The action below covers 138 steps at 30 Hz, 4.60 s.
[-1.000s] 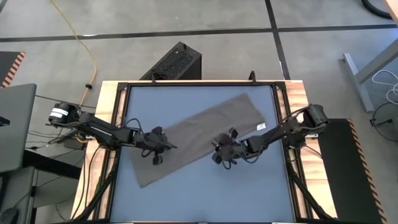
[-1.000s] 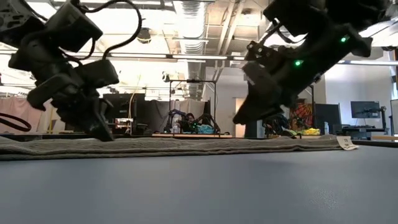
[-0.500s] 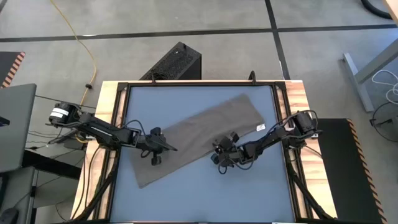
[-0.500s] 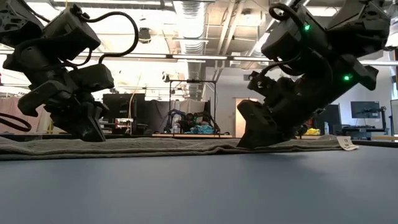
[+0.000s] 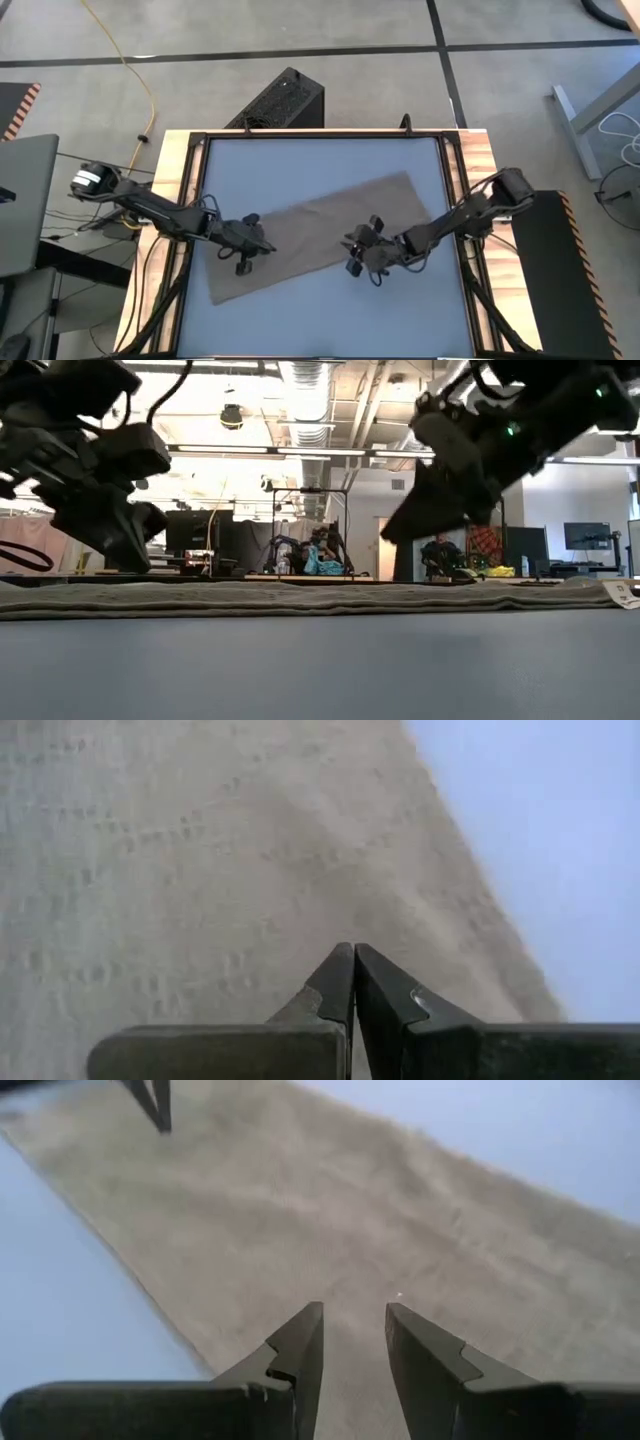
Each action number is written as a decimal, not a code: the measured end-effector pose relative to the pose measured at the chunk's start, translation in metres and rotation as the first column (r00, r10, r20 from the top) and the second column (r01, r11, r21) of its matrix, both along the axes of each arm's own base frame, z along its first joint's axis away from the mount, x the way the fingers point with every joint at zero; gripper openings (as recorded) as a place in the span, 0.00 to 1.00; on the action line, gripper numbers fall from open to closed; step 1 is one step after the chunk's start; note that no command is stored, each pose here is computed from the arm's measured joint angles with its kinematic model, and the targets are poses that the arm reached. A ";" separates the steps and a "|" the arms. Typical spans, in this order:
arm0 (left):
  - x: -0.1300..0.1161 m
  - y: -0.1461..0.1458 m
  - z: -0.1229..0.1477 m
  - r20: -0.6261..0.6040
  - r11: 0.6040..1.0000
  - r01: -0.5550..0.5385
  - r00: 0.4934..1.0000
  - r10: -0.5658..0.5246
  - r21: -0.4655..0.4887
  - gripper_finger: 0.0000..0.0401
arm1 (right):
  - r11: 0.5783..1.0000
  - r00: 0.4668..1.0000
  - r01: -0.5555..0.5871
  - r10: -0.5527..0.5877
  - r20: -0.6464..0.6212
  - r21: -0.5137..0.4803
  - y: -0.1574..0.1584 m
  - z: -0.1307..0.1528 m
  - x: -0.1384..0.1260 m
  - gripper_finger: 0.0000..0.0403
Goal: Roll towel
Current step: Roll the gray towel
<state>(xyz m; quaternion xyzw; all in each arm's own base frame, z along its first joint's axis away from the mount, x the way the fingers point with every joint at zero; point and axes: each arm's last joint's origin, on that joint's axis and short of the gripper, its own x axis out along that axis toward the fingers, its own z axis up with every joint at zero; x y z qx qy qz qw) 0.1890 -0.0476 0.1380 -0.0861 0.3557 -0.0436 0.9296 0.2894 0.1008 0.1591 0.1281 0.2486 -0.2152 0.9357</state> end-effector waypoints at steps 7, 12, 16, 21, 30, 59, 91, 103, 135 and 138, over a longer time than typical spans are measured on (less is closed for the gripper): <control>-0.008 -0.013 0.006 0.034 0.999 -0.050 0.998 0.050 0.005 0.00 | 0.997 0.996 0.042 -0.047 0.082 0.065 -0.007 0.032 -0.011 0.34; -0.011 -0.014 0.004 0.008 0.987 -0.160 0.987 0.160 -0.014 0.00 | 0.995 0.998 0.020 -0.026 0.059 0.100 -0.007 0.032 -0.013 0.34; -0.016 -0.011 -0.002 -0.061 0.974 -0.224 0.972 0.225 0.022 0.00 | 0.987 0.985 0.153 -0.149 -0.085 0.048 -0.015 0.017 -0.025 0.33; -0.023 -0.009 -0.008 -0.149 0.972 -0.229 0.961 0.233 0.046 0.00 | 0.883 0.844 0.469 -0.449 -0.293 -0.001 -0.049 0.000 -0.051 0.25; -0.029 -0.016 -0.013 -0.237 0.980 -0.172 0.961 0.146 -0.095 0.00 | 0.808 0.734 0.585 -0.562 -0.381 -0.066 -0.115 -0.044 -0.044 0.10; -0.022 -0.034 0.020 -0.062 0.995 -0.029 0.997 0.035 0.094 0.00 | 0.749 0.725 0.662 -0.635 -0.267 0.014 -0.166 -0.014 -0.075 0.07; -0.017 -0.085 -0.002 -0.002 0.976 0.179 0.984 -0.181 -0.126 0.00 | 0.778 0.759 0.615 -0.628 -0.170 -0.128 -0.173 -0.036 -0.065 0.07; -0.006 -0.075 0.019 -0.035 0.965 0.236 0.972 -0.234 0.116 0.00 | 0.908 0.916 0.400 -0.394 0.074 -0.124 -0.137 0.036 -0.040 0.07; -0.017 -0.067 -0.002 0.010 0.999 0.048 0.999 -0.048 -0.001 0.00 | 0.994 0.996 0.055 -0.061 -0.061 -0.090 -0.027 -0.067 0.056 0.07; -0.017 -0.069 0.000 0.027 0.999 0.051 0.998 -0.051 -0.010 0.00 | 0.996 0.992 0.040 -0.048 -0.113 -0.074 -0.036 -0.067 0.055 0.07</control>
